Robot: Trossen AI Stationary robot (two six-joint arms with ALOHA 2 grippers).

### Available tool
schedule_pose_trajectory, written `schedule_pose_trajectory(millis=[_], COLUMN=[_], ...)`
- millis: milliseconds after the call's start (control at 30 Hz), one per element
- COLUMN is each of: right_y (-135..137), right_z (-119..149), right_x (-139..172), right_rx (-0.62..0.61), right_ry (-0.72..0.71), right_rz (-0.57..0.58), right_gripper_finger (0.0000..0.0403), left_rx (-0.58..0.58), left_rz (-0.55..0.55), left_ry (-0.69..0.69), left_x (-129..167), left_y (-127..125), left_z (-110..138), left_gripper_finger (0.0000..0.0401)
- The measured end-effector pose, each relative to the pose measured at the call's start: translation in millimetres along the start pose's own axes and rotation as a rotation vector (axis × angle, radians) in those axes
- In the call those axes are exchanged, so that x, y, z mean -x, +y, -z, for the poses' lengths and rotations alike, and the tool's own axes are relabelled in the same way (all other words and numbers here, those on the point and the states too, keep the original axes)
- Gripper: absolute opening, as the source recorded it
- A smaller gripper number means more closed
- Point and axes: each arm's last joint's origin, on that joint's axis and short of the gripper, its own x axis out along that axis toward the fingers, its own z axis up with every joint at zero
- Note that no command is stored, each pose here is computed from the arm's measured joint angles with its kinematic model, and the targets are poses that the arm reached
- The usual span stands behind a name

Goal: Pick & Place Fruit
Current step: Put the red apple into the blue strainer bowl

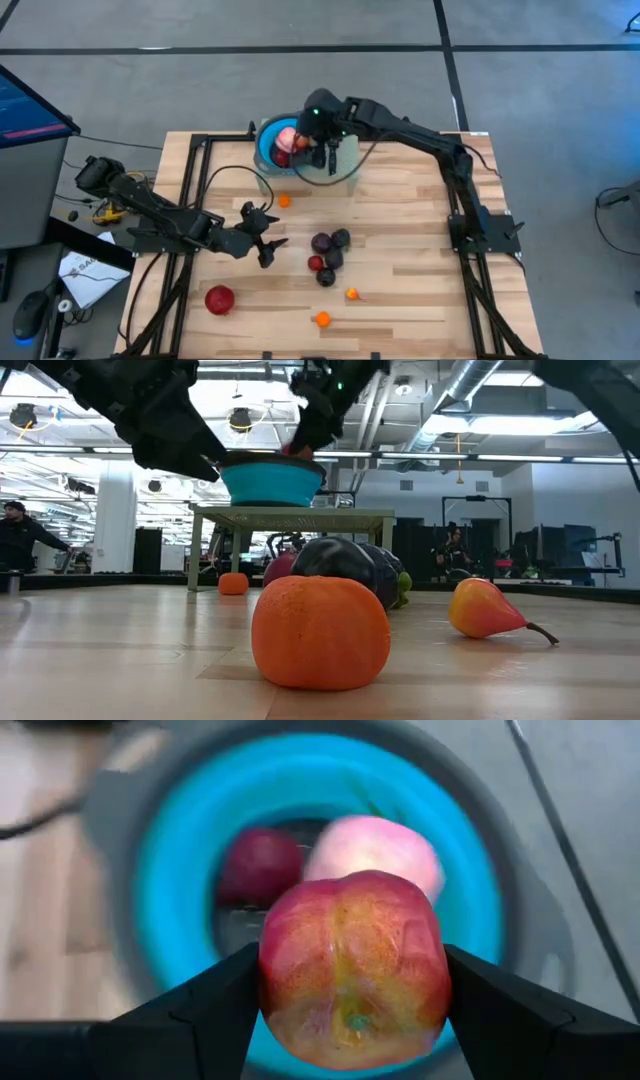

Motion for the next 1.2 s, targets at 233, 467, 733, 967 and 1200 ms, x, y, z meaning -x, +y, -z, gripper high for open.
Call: schedule_pose_trajectory(millis=[233, 467, 733, 967, 1200], right_y=[-22.4, -23.4, -22.8, -22.4, -22.9], right_z=[9.3, 8.4, 9.9, 11.5, 12.8], right_x=[-9.0, -8.7, -16.7, -18.6, -18.6], right_rx=[-0.056, -0.057, -0.049, -0.049, -0.05], right_ry=[0.027, 0.016, 0.02, 0.029, 0.04], right_rz=[0.014, 0.018, 0.014, 0.011, 0.01], right_gripper_finger=[0.0276, 0.0276, 0.0276, 0.0276, 0.0276], left_rx=[0.028, 0.037, 0.041, 0.042, 0.042], left_rz=[0.007, 0.013, 0.017, 0.018, 0.019], left_ry=[-0.01, -0.019, -0.025, -0.026, -0.027], left_x=[0.0, 0.1, 0.2, 0.2, 0.2], left_y=[-0.7, -1.4, -1.9, -2.0, -2.1], left_z=[-1.2, -2.2, -2.9, -3.1, -3.3], left_gripper_finger=[0.0307, 0.0307, 0.0307, 0.0308, 0.0307])
